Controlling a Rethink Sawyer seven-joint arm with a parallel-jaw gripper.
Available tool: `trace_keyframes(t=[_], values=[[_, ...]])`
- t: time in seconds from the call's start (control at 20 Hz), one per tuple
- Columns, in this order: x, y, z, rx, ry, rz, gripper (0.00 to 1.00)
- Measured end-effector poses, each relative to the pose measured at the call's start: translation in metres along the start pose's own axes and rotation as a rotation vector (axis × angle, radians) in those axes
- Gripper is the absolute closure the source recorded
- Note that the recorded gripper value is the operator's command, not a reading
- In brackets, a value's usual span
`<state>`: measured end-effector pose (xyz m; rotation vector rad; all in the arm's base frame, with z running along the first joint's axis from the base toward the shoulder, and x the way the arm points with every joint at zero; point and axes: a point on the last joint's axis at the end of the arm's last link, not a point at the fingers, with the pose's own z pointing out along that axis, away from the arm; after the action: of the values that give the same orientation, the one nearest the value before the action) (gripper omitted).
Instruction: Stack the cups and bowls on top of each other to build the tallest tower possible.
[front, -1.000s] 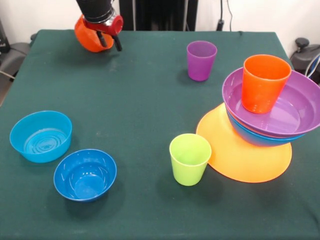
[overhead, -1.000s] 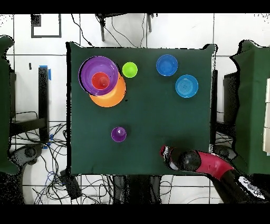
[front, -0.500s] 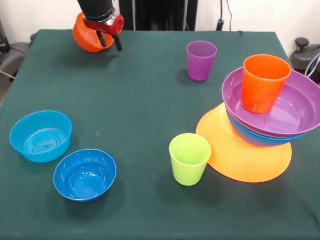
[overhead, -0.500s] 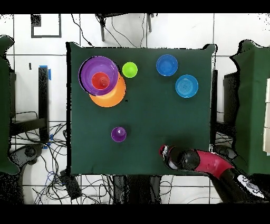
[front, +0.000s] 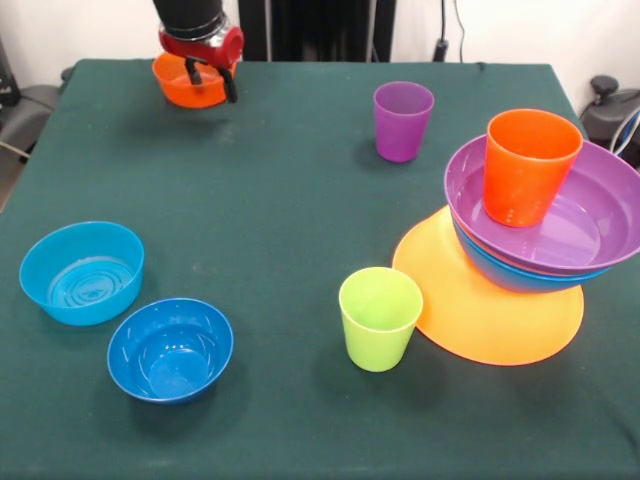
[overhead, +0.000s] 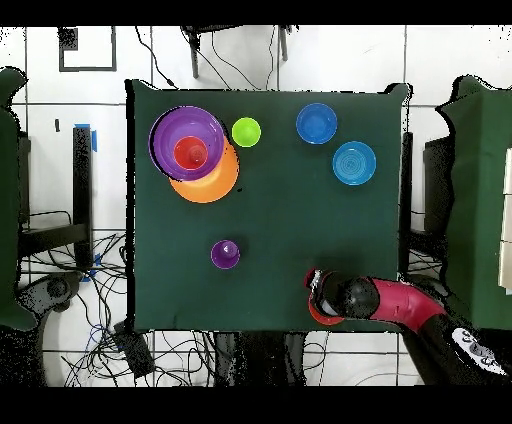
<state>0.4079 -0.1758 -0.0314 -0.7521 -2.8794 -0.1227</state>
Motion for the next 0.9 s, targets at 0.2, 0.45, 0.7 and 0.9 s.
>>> trace_keyframes(t=[0.2, 0.45, 0.7, 0.9], values=[[-0.005, -0.002, -0.004, 0.006, -0.015, 0.001, 0.00], [-0.013, -0.005, -0.010, 0.013, -0.036, 0.004, 0.00], [-0.016, -0.006, -0.011, 0.014, -0.042, 0.005, 1.00], [-0.017, -0.006, -0.012, 0.015, -0.045, 0.006, 1.00]])
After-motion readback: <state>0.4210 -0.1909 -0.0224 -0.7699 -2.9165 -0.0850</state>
